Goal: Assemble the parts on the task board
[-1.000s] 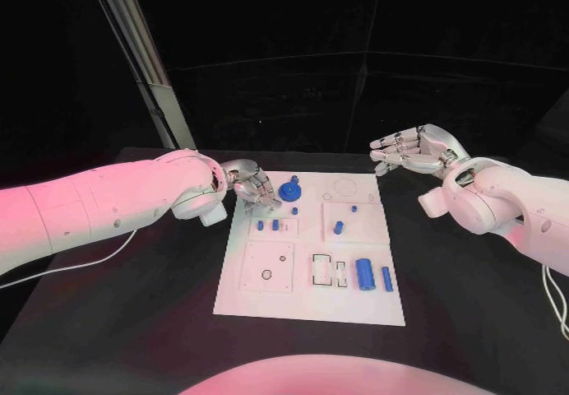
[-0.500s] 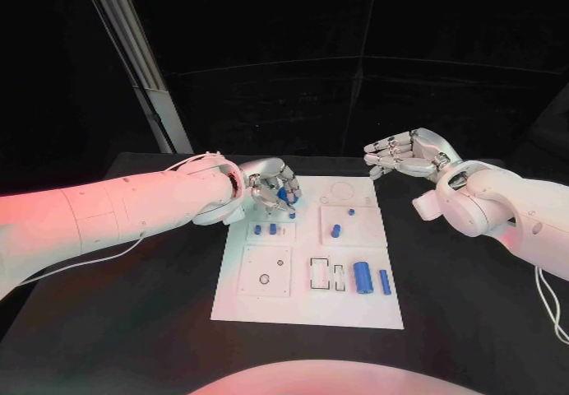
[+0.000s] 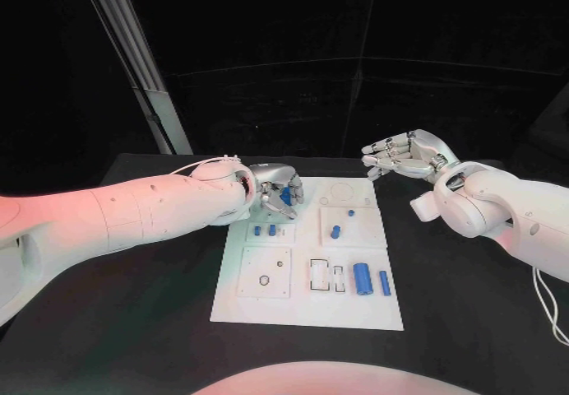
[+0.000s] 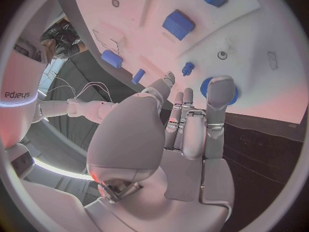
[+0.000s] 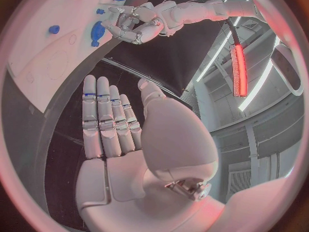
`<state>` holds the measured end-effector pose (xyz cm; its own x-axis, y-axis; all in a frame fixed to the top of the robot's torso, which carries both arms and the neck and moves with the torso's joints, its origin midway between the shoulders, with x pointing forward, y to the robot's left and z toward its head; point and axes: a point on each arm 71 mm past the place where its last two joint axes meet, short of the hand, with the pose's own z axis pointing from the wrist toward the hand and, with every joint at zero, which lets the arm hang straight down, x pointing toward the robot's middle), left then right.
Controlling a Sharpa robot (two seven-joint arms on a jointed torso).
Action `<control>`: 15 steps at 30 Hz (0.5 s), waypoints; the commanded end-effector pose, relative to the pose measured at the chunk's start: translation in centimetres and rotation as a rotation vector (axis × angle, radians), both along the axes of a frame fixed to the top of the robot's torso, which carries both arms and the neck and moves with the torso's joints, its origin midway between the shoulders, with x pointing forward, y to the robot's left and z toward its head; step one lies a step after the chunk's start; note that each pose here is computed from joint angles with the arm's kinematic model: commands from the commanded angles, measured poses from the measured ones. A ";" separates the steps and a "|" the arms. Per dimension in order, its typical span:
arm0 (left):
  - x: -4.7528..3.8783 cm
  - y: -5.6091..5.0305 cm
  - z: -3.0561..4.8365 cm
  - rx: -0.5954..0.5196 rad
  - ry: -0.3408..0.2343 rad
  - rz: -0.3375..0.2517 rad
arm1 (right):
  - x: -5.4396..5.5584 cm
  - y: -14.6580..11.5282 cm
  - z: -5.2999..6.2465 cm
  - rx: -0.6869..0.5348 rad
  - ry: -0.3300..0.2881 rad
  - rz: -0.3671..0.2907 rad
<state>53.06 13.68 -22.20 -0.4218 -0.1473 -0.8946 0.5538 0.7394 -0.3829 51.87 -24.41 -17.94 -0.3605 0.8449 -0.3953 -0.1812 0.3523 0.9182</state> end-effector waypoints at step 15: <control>0.07 -0.7 -0.95 0.145 0.000 -0.032 | 0.0 0.2 0.2 0.007 -0.005 0.011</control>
<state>53.11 12.91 -22.90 -0.4125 -0.0494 -0.9096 0.5842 0.7518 -0.3058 51.88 -24.30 -17.95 -0.3623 0.8445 -0.3946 -0.1818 0.3511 0.9185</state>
